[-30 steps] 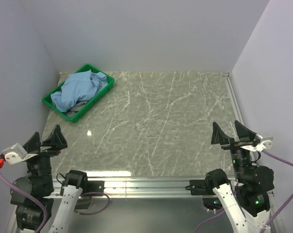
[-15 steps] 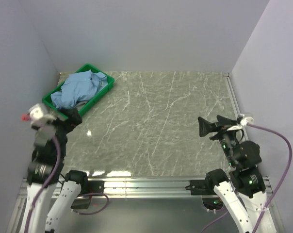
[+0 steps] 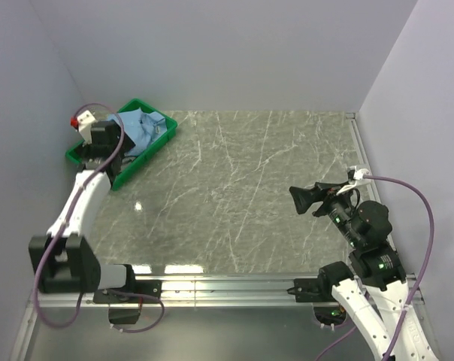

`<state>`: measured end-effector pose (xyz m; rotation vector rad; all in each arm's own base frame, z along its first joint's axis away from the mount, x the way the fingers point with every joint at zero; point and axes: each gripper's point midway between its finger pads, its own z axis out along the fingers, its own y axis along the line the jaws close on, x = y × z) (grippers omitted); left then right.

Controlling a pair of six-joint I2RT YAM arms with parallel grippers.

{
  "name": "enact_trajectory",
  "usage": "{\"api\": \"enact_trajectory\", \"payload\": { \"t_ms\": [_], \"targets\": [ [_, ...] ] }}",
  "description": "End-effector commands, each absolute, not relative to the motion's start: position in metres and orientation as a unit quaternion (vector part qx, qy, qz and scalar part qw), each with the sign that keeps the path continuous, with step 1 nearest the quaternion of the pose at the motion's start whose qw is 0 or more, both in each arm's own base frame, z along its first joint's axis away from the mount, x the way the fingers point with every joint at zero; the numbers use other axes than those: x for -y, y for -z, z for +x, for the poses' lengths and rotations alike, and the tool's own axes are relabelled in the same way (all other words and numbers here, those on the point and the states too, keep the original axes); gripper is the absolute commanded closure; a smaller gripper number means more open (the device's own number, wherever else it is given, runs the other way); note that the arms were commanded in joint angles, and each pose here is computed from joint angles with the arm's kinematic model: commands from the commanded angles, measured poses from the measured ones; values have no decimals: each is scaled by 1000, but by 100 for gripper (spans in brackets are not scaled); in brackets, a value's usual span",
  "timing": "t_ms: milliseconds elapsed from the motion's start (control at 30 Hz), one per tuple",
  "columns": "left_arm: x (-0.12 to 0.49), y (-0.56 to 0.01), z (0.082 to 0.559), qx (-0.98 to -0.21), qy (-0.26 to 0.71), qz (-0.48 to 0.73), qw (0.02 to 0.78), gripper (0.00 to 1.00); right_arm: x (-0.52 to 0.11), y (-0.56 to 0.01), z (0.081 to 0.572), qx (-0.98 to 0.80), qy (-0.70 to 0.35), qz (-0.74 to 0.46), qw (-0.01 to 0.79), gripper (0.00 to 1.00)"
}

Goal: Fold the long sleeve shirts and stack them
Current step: Grab the shirt from the pile

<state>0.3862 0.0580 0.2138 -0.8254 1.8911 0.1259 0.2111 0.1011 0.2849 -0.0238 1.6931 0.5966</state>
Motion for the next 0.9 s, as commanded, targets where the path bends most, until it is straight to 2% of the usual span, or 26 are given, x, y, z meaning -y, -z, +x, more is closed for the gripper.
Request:
{"api": "enact_trajectory", "payload": {
  "t_ms": [0, 67, 100, 167, 400, 533, 600, 633, 700, 733, 800, 833, 867],
  "targets": [
    [-84, -247, 437, -738, -48, -366, 565, 2, -111, -287, 208, -736, -286, -23, 613, 0],
    [-93, -250, 453, -732, -56, -369, 570, 2, -114, -285, 209, -738, -290, -27, 609, 0],
    [-101, -230, 463, -743, -68, -375, 551, 2, -114, -285, 208, -738, -291, -27, 608, 0],
    [-110, -228, 476, -738, -77, -386, 547, 2, -114, -283, 209, -740, -289, -30, 607, 0],
    [-125, -166, 514, -769, -99, -394, 493, 3, -117, -277, 210, -749, -288, -38, 595, 0],
    [-124, -148, 520, -782, -98, -391, 476, 10, -118, -273, 209, -753, -290, -41, 589, 1],
    [-122, -147, 520, -781, -94, -390, 479, 27, -120, -272, 208, -755, -294, -42, 584, 2],
    [-123, -143, 517, -783, -97, -389, 476, 42, -122, -272, 208, -756, -299, -45, 581, 2],
    [-123, -148, 517, -778, -95, -387, 485, 56, -124, -272, 207, -756, -302, -48, 578, 4],
    [-123, -150, 517, -778, -96, -384, 487, 70, -124, -272, 207, -758, -302, -49, 576, 4],
    [-124, -160, 516, -774, -97, -383, 495, 84, -124, -274, 206, -758, -301, -50, 576, 5],
    [-126, -167, 515, -769, -103, -383, 500, 98, -123, -275, 205, -758, -301, -51, 577, 5],
    [-126, -185, 513, -760, -101, -383, 516, 99, -123, -276, 205, -757, -301, -51, 578, 5]
  ]
}}
